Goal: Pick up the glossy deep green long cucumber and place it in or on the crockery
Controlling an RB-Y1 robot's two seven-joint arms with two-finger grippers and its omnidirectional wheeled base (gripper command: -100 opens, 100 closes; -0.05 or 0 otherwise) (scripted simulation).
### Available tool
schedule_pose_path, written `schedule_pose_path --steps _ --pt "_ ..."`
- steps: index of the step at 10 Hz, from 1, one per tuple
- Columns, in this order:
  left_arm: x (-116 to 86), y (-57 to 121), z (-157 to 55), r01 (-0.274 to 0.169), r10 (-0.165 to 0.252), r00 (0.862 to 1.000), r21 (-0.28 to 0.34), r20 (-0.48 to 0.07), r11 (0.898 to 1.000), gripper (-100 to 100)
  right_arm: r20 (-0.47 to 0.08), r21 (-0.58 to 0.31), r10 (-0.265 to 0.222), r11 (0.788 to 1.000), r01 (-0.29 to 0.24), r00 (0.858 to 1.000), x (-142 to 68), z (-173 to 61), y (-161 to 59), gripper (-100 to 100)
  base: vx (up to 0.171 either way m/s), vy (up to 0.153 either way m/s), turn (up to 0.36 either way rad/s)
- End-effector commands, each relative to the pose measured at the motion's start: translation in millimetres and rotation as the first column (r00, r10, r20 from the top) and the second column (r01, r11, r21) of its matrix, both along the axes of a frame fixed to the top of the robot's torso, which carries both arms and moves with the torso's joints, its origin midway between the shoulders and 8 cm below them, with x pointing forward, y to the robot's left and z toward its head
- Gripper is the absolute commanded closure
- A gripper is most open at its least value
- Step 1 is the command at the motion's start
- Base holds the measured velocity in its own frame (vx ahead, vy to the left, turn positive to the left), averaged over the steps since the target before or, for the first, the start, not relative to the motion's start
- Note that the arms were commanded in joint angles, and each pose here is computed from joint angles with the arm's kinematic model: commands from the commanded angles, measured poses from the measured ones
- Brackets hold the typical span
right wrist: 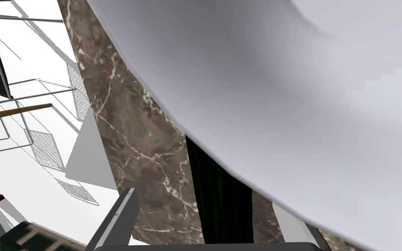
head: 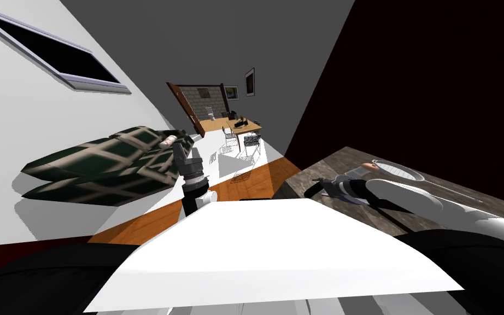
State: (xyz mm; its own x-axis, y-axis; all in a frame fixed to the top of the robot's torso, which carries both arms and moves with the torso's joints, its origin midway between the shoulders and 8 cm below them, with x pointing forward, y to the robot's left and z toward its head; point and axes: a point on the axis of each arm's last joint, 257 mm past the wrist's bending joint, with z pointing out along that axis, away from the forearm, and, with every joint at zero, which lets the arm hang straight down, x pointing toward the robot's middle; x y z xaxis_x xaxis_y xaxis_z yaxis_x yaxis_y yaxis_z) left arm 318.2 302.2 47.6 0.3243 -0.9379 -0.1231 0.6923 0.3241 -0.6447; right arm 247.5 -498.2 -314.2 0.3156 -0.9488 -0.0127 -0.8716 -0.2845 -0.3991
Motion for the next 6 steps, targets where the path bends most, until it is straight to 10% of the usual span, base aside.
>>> schedule_pose_path --steps 1,2,4,5,6 --pt "0 0.0 0 0.000 0.000 1.000 0.000 0.000 1.000 0 0.000 0.000 0.000 1.000 0.000 1.000 0 0 0 0 0.000 0.000 0.000" --pt "0 0.0 0 0.000 0.000 1.000 0.000 0.000 1.000 0 0.001 0.001 -0.013 1.000 0.013 1.000 -8 -13 -2 -100 0.033 0.003 0.097" --pt "0 0.0 0 0.000 0.000 1.000 0.000 0.000 1.000 0 -0.001 0.002 -0.016 1.000 0.016 1.000 -12 -15 -3 -100 0.037 0.002 0.052" --pt "0 0.0 0 0.000 0.000 1.000 0.000 0.000 1.000 0 0.001 0.001 -0.016 1.000 0.016 1.000 -12 -15 -3 100 0.000 0.002 -0.011" --pt "0 0.0 0 0.000 0.000 1.000 0.000 0.000 1.000 0 -0.003 0.001 -0.017 1.000 0.017 1.000 -14 -16 -3 100 0.002 0.002 0.012"
